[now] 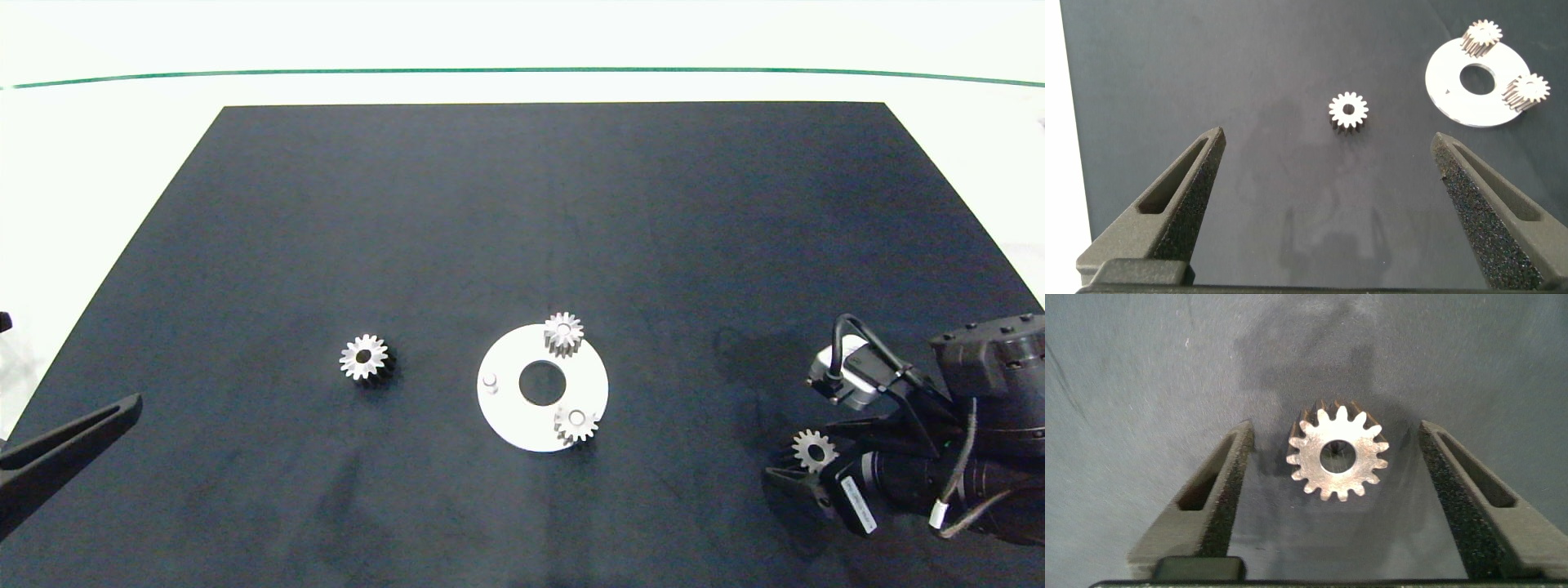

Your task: Remove an incorrectly installed larger gear and replace it with the correct smaller gear

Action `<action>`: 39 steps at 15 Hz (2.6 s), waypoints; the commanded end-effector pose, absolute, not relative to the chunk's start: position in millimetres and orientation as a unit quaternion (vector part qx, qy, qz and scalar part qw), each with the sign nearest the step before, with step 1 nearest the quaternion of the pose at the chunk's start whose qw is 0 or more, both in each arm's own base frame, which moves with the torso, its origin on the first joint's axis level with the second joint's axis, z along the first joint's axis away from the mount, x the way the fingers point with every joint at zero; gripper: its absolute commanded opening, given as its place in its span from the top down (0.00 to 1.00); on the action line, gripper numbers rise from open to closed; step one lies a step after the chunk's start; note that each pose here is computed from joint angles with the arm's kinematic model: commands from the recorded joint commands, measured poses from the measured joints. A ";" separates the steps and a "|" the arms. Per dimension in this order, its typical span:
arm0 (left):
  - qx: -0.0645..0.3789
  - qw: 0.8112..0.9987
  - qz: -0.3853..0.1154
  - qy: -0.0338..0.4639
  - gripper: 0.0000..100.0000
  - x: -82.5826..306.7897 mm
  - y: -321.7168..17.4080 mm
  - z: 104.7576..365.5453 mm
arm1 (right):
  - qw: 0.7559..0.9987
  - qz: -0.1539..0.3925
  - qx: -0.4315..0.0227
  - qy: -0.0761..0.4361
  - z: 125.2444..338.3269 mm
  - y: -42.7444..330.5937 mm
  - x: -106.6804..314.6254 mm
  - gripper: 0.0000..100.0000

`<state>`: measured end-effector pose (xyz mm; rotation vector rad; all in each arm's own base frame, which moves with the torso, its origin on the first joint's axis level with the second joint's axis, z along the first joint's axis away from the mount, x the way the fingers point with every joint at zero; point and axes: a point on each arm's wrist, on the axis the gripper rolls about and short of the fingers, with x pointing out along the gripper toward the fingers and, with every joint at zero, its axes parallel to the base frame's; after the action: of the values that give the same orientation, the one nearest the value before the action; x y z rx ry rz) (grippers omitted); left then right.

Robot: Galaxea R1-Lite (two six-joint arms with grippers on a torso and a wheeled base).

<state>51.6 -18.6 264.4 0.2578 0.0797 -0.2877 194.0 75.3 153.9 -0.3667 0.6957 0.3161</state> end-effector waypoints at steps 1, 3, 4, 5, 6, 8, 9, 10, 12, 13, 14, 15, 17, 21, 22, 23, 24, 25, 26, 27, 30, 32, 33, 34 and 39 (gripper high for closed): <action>0.129 0.981 -0.143 0.039 0.00 51.5 -18.5 265.2 | 0.913 0.152 -0.169 0.338 154.3 75.6 193.8 0.25; 0.129 0.981 -0.143 0.039 0.00 50.9 -18.3 264.5 | 0.913 0.152 -0.169 0.338 154.3 75.6 193.8 0.30; 0.129 0.981 -0.143 0.039 0.00 50.9 -18.3 264.3 | 0.913 0.153 -0.170 0.338 154.3 75.9 193.7 0.31; 0.129 0.981 -0.143 0.039 0.00 50.5 -18.1 264.4 | 0.913 0.152 -0.171 0.338 154.3 75.9 193.7 0.33; 0.128 0.981 -0.143 0.037 0.00 49.7 -17.9 264.6 | 0.913 0.153 -0.172 0.338 153.9 75.9 193.9 0.36; 0.128 0.981 -0.143 0.037 0.00 49.8 -17.8 264.6 | 0.912 0.152 -0.171 0.339 153.6 75.7 194.2 0.39; 0.128 0.981 -0.143 0.037 0.00 49.7 -17.9 264.6 | 0.912 0.152 -0.172 0.341 152.9 75.7 194.2 0.42; 0.128 0.981 -0.143 0.037 0.00 49.7 -17.9 264.6 | 0.912 0.152 -0.172 0.341 152.6 75.8 194.4 0.44; 0.128 0.980 -0.144 0.040 0.00 47.7 -17.2 264.4 | 0.911 0.152 -0.172 0.343 151.9 75.8 194.5 0.48; 0.128 0.980 -0.144 0.040 0.00 46.9 -16.8 264.5 | 0.911 0.152 -0.172 0.343 151.9 75.8 194.5 0.50; 0.128 0.980 -0.145 0.041 0.00 46.6 -16.7 264.0 | 0.911 0.153 -0.173 0.343 151.6 76.2 194.6 0.51; 0.128 0.980 -0.145 0.041 0.00 46.6 -16.7 264.0 | 0.911 0.153 -0.172 0.342 152.0 76.3 194.8 0.54; 0.128 0.980 -0.145 0.041 0.00 46.6 -16.7 264.0 | 0.911 0.152 -0.172 0.342 152.3 75.9 194.7 0.57; 0.127 0.981 -0.143 0.037 0.00 45.5 -16.2 265.5 | 0.911 0.153 -0.172 0.342 151.9 76.1 194.3 0.66; 0.127 0.981 -0.143 0.037 0.00 45.5 -16.2 265.5 | 0.911 0.153 -0.172 0.343 151.2 76.0 194.0 0.67; 0.127 0.981 -0.143 0.036 0.00 45.2 -16.0 265.5 | 0.910 0.153 -0.173 0.344 149.8 75.7 193.4 0.70; 0.127 0.981 -0.143 0.037 0.00 45.5 -16.2 265.5 | 0.911 0.153 -0.173 0.343 147.8 75.4 192.6 0.72; 0.127 0.981 -0.144 0.036 0.00 45.4 -16.2 266.0 | 0.913 0.152 -0.172 0.338 146.3 75.0 192.5 0.73; 0.127 0.981 -0.144 0.036 0.00 45.4 -16.2 266.0 | 0.915 0.150 -0.171 0.334 145.3 74.9 192.3 0.76; 0.127 0.981 -0.144 0.036 0.00 45.4 -16.2 265.9 | 0.914 0.150 -0.172 0.334 144.5 74.5 191.5 0.78; 0.127 0.981 -0.143 0.037 0.00 45.5 -16.2 265.5 | 0.919 0.149 -0.170 0.324 149.4 73.5 188.4 0.78; 0.127 0.981 -0.143 0.036 0.00 45.2 -16.0 265.5 | 0.925 0.148 -0.168 0.307 158.4 72.4 184.8 0.78; 0.127 0.981 -0.143 0.037 0.00 45.2 -15.9 265.5 | 0.929 0.148 -0.166 0.296 163.8 72.3 183.9 0.78; 0.128 0.981 -0.143 0.037 0.00 45.3 -16.0 265.1 | 0.933 0.146 -0.164 0.284 171.4 71.9 183.9 0.78; 0.127 0.981 -0.142 0.034 0.00 42.2 -14.6 263.3 | 0.938 0.175 -0.164 0.249 232.3 87.9 187.7 0.78</action>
<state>43.1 -15.1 263.4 0.2553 0.0719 -0.2874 187.9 80.4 209.8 -0.3388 0.5674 0.3293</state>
